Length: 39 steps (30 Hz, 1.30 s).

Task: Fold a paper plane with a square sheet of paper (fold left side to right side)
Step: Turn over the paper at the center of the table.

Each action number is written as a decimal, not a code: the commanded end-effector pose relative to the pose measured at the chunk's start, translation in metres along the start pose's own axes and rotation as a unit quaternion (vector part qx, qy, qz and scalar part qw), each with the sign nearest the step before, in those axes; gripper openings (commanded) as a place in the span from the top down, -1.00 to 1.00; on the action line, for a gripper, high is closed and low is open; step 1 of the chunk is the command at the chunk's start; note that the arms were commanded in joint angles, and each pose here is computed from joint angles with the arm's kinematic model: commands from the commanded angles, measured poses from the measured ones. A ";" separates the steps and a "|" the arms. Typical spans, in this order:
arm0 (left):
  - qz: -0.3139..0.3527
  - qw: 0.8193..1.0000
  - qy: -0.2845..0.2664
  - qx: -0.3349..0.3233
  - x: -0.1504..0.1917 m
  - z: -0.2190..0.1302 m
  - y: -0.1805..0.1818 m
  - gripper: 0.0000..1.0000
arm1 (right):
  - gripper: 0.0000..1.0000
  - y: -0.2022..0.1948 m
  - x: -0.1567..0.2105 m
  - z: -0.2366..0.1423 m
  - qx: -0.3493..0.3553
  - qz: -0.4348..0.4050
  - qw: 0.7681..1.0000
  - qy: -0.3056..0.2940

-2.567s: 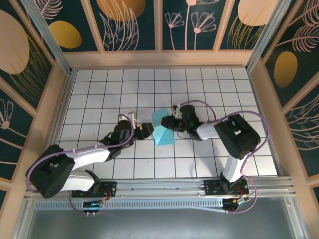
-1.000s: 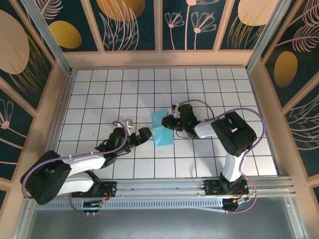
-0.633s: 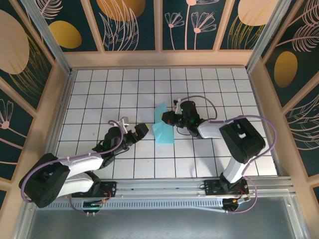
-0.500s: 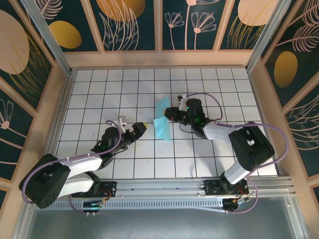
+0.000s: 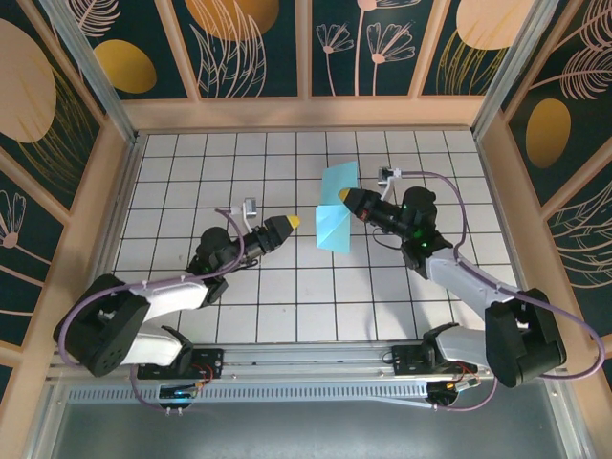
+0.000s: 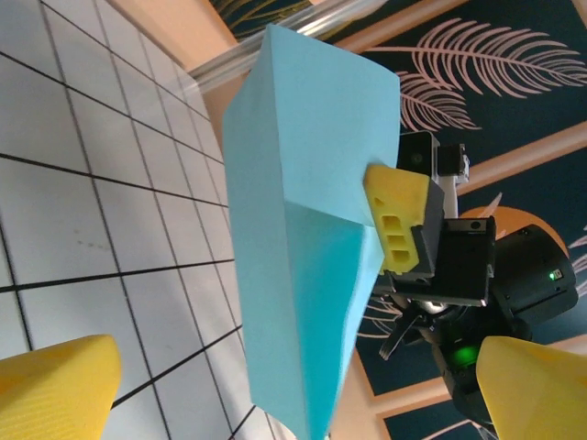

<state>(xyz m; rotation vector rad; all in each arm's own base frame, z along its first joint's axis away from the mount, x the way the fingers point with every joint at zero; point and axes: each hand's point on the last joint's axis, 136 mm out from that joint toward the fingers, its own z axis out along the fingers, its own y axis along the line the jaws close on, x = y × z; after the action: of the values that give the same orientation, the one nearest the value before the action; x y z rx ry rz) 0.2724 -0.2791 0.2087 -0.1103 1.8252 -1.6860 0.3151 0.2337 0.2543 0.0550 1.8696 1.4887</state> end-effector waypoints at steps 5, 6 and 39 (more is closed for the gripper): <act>0.007 0.995 0.033 0.094 0.011 0.024 -0.040 -0.98 | 1.00 0.022 -0.002 -0.006 -0.048 0.020 0.999 -0.003; 0.009 0.995 0.037 0.092 0.014 0.027 -0.039 -0.98 | 1.00 0.022 -0.002 -0.005 -0.048 0.019 0.999 -0.002; 0.013 0.998 0.036 0.056 0.014 0.050 -0.032 0.31 | 0.90 0.004 0.014 0.001 -0.045 0.050 0.998 0.006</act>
<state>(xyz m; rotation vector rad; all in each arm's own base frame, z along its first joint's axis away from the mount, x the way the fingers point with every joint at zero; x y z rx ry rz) 0.2708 -0.3335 0.2196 0.0089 1.8166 -1.8004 0.3065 0.2397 0.2493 0.1125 1.8518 1.6217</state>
